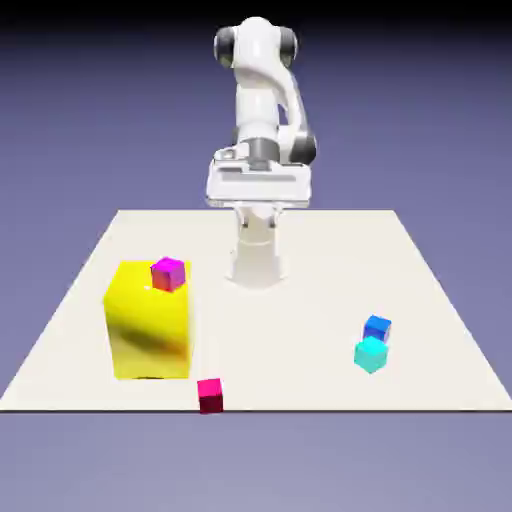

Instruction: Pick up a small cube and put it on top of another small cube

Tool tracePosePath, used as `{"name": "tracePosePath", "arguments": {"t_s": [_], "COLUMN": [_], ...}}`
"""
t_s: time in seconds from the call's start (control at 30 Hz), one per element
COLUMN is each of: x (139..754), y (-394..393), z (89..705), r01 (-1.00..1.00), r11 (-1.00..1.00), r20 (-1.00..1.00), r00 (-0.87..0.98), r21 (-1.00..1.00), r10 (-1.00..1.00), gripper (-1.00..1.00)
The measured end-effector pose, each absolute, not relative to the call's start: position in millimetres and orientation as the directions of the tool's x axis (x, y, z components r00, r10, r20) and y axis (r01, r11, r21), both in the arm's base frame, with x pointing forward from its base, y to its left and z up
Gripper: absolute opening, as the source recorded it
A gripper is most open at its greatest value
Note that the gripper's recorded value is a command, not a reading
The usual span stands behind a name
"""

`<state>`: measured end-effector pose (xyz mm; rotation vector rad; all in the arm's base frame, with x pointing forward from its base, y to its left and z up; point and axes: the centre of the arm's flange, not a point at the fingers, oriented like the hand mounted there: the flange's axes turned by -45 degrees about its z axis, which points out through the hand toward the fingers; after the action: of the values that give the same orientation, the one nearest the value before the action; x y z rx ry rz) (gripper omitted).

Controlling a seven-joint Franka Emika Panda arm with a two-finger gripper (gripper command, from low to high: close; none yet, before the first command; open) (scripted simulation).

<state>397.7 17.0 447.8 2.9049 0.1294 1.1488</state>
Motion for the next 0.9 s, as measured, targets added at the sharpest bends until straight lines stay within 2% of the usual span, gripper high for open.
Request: {"name": "tracePosePath", "arguments": {"t_s": [0.37, 0.73, 0.8, 0.9], "x": [440, 408, 405, 406], "y": [140, 268, 272, 272], "z": [332, 203, 199, 159], "r01": [0.347, 0.593, 0.600, 0.598], "r11": [-0.934, -0.805, -0.800, -0.801], "r20": [0.335, -0.024, -0.035, -0.033], "r00": [0.873, 0.805, 0.800, 0.801], "r21": [0.088, 0.005, 0.000, -0.001], "r10": [0.355, 0.593, 0.599, 0.598], "gripper": [0.00, 0.00, 0.00, 0.00]}}
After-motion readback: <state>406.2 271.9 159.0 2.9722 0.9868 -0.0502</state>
